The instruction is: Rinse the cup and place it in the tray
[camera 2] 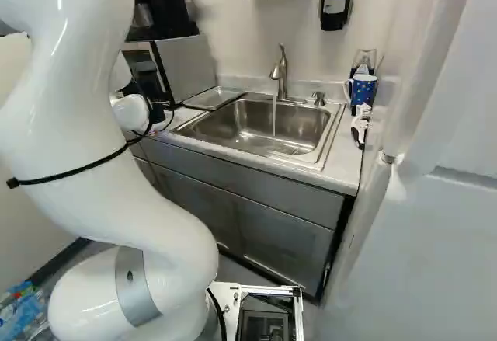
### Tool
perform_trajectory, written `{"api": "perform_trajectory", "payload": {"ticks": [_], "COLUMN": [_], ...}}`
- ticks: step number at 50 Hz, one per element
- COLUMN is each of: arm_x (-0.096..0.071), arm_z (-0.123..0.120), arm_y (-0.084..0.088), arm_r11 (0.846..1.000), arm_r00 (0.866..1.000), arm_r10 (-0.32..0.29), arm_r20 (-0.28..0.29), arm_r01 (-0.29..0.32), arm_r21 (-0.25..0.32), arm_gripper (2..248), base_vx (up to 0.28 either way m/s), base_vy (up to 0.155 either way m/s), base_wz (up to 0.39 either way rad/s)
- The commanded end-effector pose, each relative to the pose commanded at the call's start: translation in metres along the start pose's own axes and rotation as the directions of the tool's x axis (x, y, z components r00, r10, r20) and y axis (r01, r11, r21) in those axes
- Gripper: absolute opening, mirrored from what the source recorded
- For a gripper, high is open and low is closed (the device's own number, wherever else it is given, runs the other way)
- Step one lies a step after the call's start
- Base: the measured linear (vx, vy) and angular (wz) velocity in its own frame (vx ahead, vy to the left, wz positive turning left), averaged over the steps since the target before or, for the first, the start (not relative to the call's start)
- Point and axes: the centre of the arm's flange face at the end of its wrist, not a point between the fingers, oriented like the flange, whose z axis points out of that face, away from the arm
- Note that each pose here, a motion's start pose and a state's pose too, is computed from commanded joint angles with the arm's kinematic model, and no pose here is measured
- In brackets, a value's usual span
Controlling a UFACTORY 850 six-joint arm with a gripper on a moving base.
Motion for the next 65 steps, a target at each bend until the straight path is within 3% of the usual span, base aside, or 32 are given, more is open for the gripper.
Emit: {"api": "perform_trajectory", "payload": {"ticks": [65], "arm_x": [0.0000], "arm_z": [0.0000], "arm_y": [0.0000], "arm_r11": [1.000], "arm_r00": [1.000], "arm_r10": [0.000], "arm_r20": [0.000], "arm_r01": [0.000], "arm_r21": [0.000], "arm_gripper": [247], "base_vx": [0.000], "base_vy": [0.000], "base_wz": [0.000]}}
